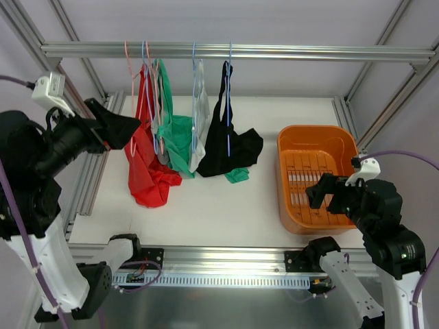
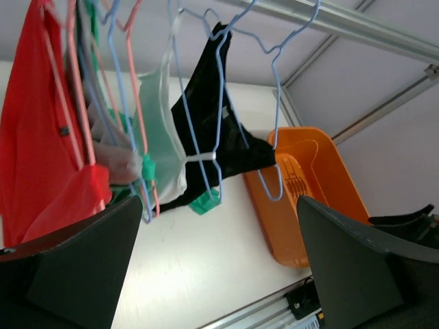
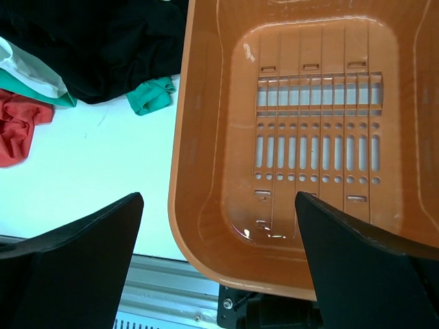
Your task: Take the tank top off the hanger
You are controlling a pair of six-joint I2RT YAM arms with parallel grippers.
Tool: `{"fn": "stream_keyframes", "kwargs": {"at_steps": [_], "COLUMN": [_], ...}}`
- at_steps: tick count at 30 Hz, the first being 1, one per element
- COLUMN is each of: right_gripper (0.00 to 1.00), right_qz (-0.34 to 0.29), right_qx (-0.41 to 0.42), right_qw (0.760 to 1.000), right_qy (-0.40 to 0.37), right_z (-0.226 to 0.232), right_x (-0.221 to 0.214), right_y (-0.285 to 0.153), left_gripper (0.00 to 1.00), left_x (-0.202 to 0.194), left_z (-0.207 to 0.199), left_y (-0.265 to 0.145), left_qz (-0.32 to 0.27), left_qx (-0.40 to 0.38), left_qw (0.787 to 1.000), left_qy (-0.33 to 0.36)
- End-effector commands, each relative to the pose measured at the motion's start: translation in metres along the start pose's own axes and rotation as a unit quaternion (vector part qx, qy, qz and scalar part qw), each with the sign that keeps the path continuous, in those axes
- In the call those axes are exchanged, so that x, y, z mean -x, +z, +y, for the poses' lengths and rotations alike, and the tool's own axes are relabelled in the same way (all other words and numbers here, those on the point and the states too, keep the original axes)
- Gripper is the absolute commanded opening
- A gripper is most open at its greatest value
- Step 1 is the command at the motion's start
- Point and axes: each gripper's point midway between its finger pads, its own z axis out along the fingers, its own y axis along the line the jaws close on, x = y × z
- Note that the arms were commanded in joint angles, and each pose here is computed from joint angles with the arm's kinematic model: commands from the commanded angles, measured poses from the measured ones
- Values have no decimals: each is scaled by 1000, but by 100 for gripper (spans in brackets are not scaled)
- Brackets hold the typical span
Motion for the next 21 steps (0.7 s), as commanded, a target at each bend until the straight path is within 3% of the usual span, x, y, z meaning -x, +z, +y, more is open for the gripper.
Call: {"fn": "stream_keyframes", "kwargs": {"at_steps": [1,4,9,15,17,21], "right_gripper": [100,100,99,99,100,99], "right_qz": [-5,7,5,6,7,0], "right_qx": [31,39,25,21,23,35], "right_qw": [999,999,999,1000,999,999], "right_qy": [23,29,23,21,21,18], "right_z": [17,20,14,10,10,12], "right_x": [13,10,5,-3,-6,-9], "right_y": [16,24,25,25,25,20], "left_gripper": [99,99,99,98,96,88], "left_x": [17,2,-36,-53,-47,-68], "left_z": [-4,-23,-53,-104,-112,-123], "left_y": [28,61,100,160,179,226], "left_qz": [5,42,62,31,3,8], "left_qx": [-15,-22,29,7,17,36], "left_qw": [1000,997,987,979,979,974], "left_qy": [18,58,143,199,201,224]}}
